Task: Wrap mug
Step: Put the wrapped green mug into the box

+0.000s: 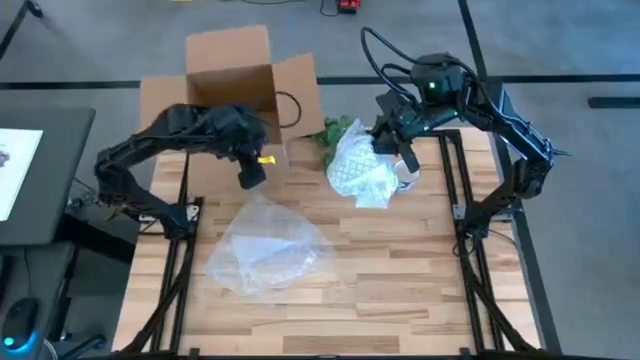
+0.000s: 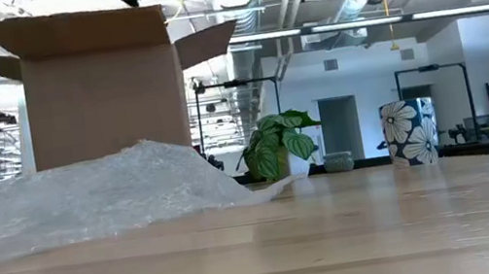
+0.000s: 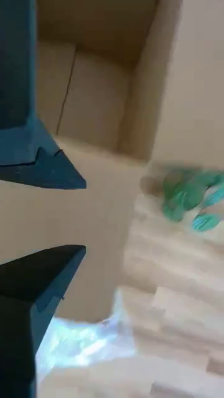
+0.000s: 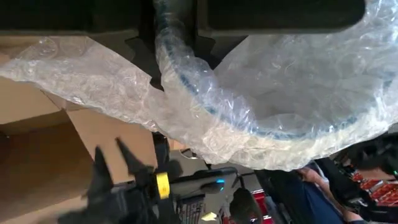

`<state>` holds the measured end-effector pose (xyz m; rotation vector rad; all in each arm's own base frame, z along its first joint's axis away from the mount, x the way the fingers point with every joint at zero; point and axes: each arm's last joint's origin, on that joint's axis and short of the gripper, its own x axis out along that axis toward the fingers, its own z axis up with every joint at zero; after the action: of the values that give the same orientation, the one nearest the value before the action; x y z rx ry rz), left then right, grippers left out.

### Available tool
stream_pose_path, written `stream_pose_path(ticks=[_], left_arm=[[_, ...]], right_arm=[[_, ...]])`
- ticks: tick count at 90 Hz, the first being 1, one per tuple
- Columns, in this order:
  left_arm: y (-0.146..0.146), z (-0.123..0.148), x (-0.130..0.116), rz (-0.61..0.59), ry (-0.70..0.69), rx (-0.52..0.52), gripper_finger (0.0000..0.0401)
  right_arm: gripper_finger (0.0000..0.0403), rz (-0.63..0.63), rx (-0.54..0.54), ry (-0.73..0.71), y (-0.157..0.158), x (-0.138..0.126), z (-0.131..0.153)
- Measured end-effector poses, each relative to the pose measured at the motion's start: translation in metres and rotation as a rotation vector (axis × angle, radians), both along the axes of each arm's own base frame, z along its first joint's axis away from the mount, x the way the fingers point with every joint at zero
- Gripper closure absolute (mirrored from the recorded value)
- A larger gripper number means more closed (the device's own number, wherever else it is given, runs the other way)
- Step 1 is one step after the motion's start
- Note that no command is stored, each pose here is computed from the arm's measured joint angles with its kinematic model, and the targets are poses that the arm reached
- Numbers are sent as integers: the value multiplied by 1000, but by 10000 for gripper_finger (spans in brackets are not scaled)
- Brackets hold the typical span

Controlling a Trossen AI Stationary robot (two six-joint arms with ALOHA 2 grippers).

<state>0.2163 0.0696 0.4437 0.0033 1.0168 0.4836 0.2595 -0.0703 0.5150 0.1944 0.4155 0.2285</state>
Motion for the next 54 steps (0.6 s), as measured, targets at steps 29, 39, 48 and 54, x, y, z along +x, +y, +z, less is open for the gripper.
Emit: stream_pose_path(ticks=[29,39,48,54], left_arm=[[46,-27,-18,53,171,-100,177],[58,-40,-20,36,165,-181,149],[64,-51,-22,45,198,-206,137],[66,-58,-20,42,210,-205,137]], right_arm=[[378,1,-3,3,0,0,0],[378,1,-2,9,0,0,-1],[378,2,-1,18,0,-1,-2],[378,3,1,27,0,-1,-3]])
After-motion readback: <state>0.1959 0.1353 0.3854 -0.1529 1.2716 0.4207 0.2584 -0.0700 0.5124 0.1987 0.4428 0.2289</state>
